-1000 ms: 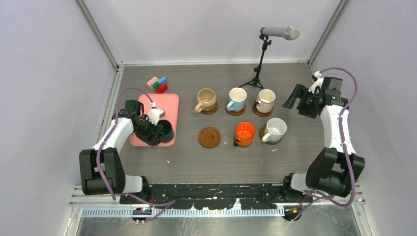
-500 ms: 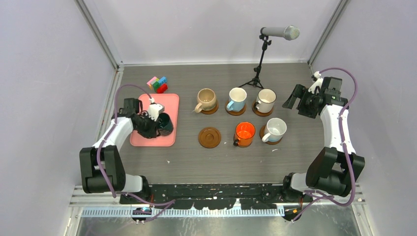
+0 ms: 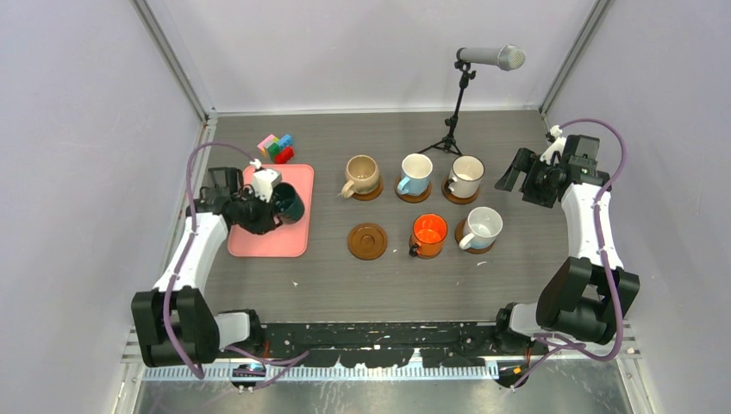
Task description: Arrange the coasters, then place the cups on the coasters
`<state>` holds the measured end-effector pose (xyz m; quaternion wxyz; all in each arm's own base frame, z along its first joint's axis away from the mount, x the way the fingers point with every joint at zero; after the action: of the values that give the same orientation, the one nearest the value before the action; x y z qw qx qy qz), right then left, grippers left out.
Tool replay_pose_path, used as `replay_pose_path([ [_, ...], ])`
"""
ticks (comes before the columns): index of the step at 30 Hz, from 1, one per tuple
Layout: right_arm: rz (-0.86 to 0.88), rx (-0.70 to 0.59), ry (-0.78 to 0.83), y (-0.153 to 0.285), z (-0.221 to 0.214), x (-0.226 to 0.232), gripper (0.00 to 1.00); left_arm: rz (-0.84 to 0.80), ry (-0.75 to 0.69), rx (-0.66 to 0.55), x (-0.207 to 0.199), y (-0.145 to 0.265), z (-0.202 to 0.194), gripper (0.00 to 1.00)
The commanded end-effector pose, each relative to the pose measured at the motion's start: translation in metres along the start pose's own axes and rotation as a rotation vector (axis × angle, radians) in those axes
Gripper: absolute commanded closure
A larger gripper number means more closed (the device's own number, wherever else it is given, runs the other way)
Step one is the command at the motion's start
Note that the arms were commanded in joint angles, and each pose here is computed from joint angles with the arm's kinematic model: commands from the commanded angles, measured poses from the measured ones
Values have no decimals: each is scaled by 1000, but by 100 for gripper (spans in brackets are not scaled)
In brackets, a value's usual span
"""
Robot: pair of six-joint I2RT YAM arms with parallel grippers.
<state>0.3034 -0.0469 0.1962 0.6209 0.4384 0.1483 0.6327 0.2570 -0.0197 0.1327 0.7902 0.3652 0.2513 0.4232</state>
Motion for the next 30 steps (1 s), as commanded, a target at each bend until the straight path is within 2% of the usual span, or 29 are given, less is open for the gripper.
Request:
replay_pose_path([
  [1, 14, -30, 14, 3, 7, 3, 12, -47, -7, -185, -22, 24, 53, 100],
  [8, 8, -48, 9, 8, 9, 4, 11, -108, -124, -194, -90, 18, 79, 100],
  [14, -19, -52, 6, 7, 6, 0, 10, -139, -264, -117, -153, -14, 69, 100],
  [17, -28, -50, 4, 6, 6, -1, 10, -137, -287, -79, -174, -27, 62, 100],
  [24, -22, -52, 1, 7, 6, 0, 10, -154, -315, -33, -205, -47, 50, 100],
  [30, -29, -55, 5, 8, 5, -1, 10, -94, -324, -36, -207, -59, 55, 100],
])
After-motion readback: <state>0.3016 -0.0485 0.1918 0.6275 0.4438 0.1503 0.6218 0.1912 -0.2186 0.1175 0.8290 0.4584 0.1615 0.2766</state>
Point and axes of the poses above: each gripper's point midway between its finger pads, its own y axis back along the fingers, its own x axis along the line the jaws close on, z = x × y, the point moved 4 cm from there along y, back along the fingers, and after that the axes turned 1 degree about y, right-handed, at the moved point
